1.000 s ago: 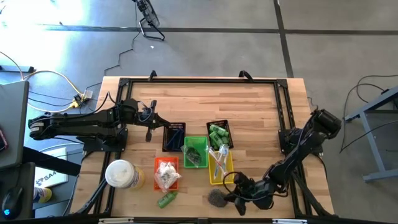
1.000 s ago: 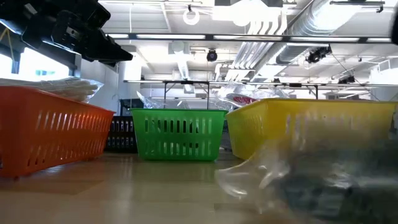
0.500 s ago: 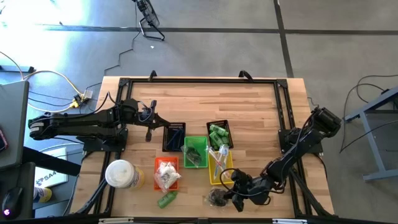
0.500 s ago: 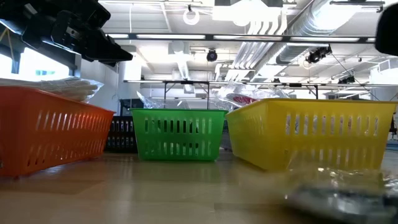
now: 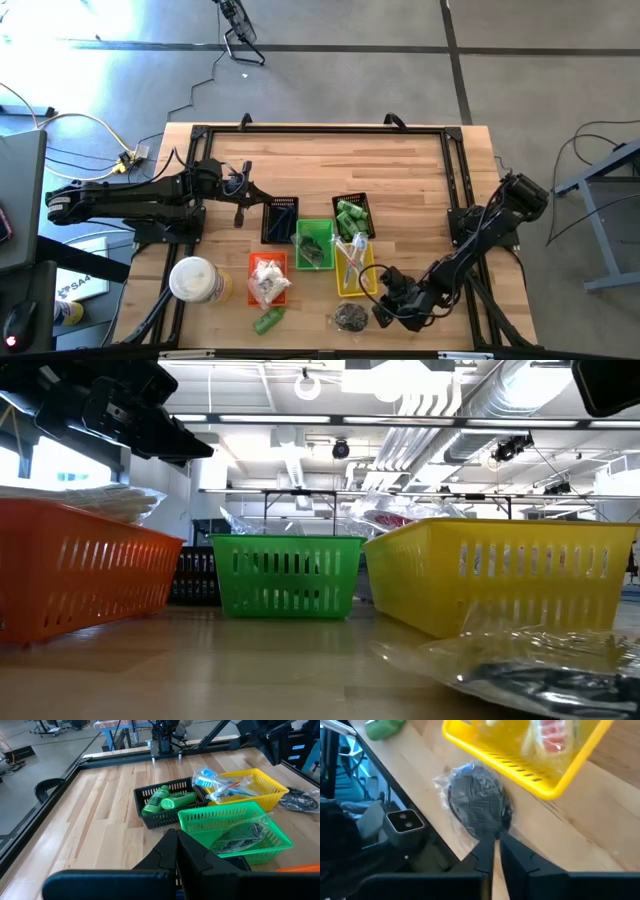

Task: Pick & Place Travel size toiletries
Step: Put the black hairbrush into the green bin

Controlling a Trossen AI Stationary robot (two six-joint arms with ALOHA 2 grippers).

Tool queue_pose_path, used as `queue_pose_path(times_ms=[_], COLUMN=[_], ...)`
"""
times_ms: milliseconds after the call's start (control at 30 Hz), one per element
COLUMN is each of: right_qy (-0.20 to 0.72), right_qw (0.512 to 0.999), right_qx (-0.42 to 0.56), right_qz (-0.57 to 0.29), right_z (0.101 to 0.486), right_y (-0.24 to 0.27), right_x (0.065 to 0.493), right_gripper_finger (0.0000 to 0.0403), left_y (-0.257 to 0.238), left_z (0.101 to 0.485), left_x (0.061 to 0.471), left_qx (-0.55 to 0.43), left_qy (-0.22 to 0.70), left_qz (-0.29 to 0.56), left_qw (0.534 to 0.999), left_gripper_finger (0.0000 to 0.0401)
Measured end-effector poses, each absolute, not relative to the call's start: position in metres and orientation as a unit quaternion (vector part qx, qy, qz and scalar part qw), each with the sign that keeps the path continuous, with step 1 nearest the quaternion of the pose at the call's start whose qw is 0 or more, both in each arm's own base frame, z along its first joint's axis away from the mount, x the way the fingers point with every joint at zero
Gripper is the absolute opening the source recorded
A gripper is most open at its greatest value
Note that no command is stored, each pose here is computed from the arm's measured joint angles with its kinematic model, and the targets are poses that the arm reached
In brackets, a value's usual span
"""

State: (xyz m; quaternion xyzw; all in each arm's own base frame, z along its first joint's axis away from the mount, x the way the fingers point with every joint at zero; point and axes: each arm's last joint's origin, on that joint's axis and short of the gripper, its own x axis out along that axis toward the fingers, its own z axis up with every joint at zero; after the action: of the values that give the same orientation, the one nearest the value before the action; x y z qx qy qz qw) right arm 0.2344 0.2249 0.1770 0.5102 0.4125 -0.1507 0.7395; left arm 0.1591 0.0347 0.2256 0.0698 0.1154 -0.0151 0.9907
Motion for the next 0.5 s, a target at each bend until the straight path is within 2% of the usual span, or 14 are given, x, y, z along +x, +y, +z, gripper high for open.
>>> queue_pose_path(times_ms=[100,367,500], right_qy=[0.416,0.427,0.451], right_qw=[0.732,0.725,0.716], right_qx=[0.515,0.508,0.497], right_qz=[-0.161,-0.185,-0.191], right_z=[0.176,0.163,0.149], right_y=[0.224,0.225,0.228], right_x=[0.234,0.234,0.236], right_gripper_finger=[0.0064,0.0199,0.0236], left_y=[0.035,0.035,0.035], left_z=[0.226,0.225,0.224], left_x=[0.159,0.159,0.159], left_qx=[0.070,0.069,0.068], left_qy=[0.115,0.118,0.122], left_qz=[-0.015,-0.016,-0.016], left_qw=[0.991,0.990,0.990], left_gripper_finger=[0.0000,0.0000,0.0000])
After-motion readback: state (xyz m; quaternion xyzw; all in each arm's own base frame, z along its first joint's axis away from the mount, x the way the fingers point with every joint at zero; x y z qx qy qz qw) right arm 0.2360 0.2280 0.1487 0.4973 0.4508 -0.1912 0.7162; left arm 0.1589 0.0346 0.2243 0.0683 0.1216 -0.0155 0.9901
